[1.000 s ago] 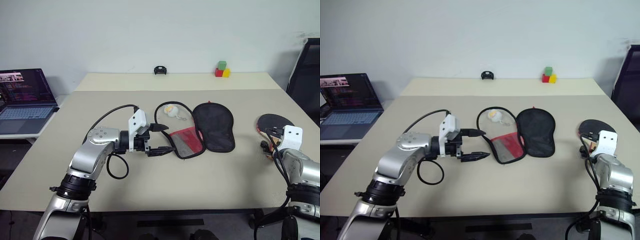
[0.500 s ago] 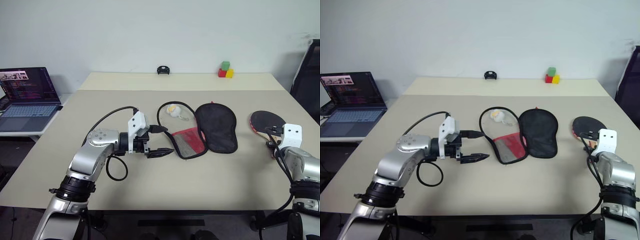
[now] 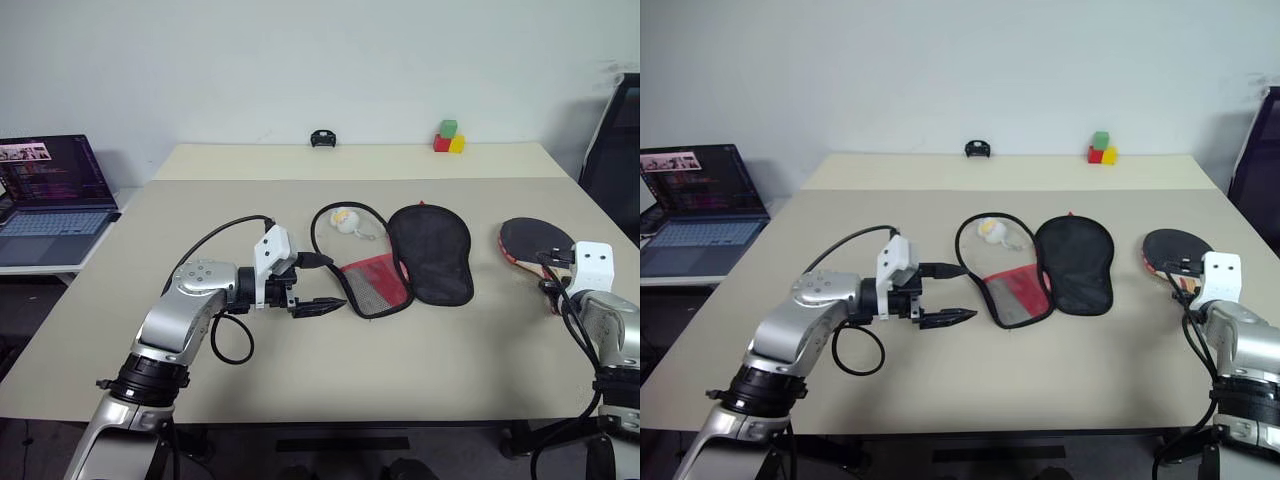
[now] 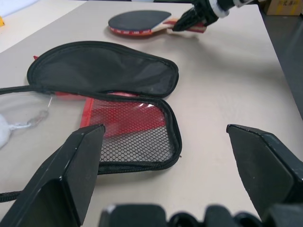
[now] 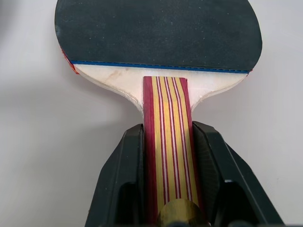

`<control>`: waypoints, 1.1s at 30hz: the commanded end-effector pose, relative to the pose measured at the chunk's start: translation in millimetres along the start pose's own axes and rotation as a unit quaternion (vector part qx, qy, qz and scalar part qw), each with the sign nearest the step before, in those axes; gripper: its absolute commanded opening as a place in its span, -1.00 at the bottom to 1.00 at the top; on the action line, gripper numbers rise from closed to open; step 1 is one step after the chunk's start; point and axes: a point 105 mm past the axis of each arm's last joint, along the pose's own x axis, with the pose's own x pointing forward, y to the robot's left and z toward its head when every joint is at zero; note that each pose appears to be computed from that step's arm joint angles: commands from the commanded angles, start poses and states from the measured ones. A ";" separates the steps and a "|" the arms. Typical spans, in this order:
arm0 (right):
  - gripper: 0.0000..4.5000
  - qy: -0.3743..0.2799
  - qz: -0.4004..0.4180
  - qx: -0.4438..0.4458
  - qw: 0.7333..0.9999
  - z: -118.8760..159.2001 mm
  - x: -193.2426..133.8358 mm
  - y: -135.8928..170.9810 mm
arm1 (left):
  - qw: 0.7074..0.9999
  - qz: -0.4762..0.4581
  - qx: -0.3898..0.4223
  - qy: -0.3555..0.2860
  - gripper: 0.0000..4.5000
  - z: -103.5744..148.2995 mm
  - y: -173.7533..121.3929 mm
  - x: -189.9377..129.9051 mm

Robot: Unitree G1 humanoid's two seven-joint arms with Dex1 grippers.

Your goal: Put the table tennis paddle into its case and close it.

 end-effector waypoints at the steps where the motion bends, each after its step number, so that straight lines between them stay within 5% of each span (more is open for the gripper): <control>1: -0.50 -0.067 0.016 0.002 0.998 39.4 -18.9 10.4 | 1.000 0.012 0.019 -0.007 1.00 8.1 4.1 -6.8; 8: -0.50 -0.077 0.036 0.007 0.996 48.2 -27.4 25.1 | 1.000 0.013 0.019 -0.005 1.00 7.7 4.5 -7.4; 25: -0.50 -0.064 0.164 0.029 0.984 43.2 -27.8 141.3 | 1.000 0.018 0.022 -0.005 1.00 8.1 4.8 -6.6; 33: -0.50 -0.057 0.170 0.021 0.983 32.1 -13.9 158.9 | 1.000 0.022 0.021 -0.005 1.00 7.1 4.5 -7.4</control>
